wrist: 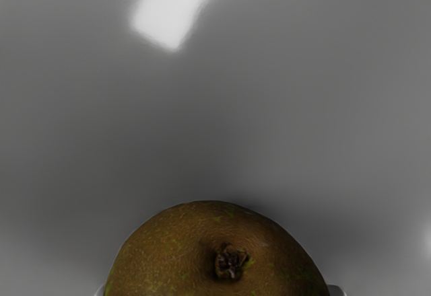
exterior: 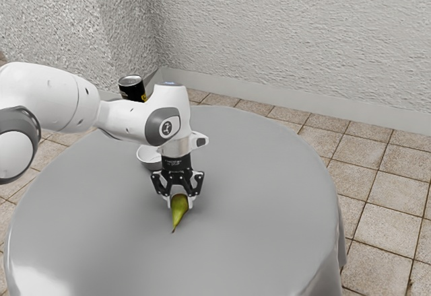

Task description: Place the pear in the bowl.

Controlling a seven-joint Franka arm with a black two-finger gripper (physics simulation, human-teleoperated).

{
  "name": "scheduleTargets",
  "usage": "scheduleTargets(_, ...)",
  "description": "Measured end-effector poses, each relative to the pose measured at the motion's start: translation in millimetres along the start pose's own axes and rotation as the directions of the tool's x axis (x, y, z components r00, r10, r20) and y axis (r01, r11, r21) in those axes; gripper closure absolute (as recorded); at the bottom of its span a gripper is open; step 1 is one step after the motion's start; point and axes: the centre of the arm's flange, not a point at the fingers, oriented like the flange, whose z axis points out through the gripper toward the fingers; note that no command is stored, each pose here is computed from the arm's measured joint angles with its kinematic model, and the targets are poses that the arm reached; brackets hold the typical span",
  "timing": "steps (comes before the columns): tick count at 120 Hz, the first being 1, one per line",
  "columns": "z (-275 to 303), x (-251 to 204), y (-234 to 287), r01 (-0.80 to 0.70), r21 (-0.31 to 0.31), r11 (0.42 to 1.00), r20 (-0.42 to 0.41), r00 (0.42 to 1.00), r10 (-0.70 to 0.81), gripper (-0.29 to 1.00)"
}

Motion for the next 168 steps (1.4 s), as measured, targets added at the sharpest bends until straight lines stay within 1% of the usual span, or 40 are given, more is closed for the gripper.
scheduleTargets(25, -19.0, -2.5, 1.9, -0.011, 0.001, 1.0, -0.035, 0.999, 0.011, 0.47)
scheduleTargets(46, -80.0, 14.1, 3.4, -0.03, 0.016, 0.999, -0.159, 0.987, 0.033, 0.52)
scheduleTargets(59, -119.9, 34.7, -24.5, 0.011, 0.024, 1.0, -0.219, 0.976, -0.006, 0.53)
scheduleTargets(66, -135.2, 46.0, -45.6, 0.04, 0.027, 0.999, -0.236, 0.971, -0.033, 0.54)
scheduleTargets(79, -140.1, 71.3, -94.7, 0.103, 0.009, 0.995, -0.225, 0.969, -0.098, 0.54)
scheduleTargets(85, -138.3, 79.9, -107.7, 0.116, 0.001, 0.993, -0.216, 0.97, -0.113, 0.54)
scheduleTargets(98, -132.3, 100.5, -108.6, 0.107, -0.018, 0.994, -0.206, 0.973, -0.108, 0.54)
scheduleTargets(118, -126.4, 109.7, -119.6, 0.109, -0.019, 0.994, -0.19, 0.975, -0.111, 0.56)
scheduleTargets(145, -124.2, 129.4, -122.6, 0.095, -0.032, 0.995, -0.2, 0.975, -0.1, 0.57)
scheduleTargets(153, -122.9, 130.7, -123.9, 0.09, -0.033, 0.995, -0.198, 0.976, -0.095, 0.54)
scheduleTargets(168, -121.5, 131.1, -123.8, 0.079, -0.04, 0.996, -0.193, 0.977, -0.085, 0.35)
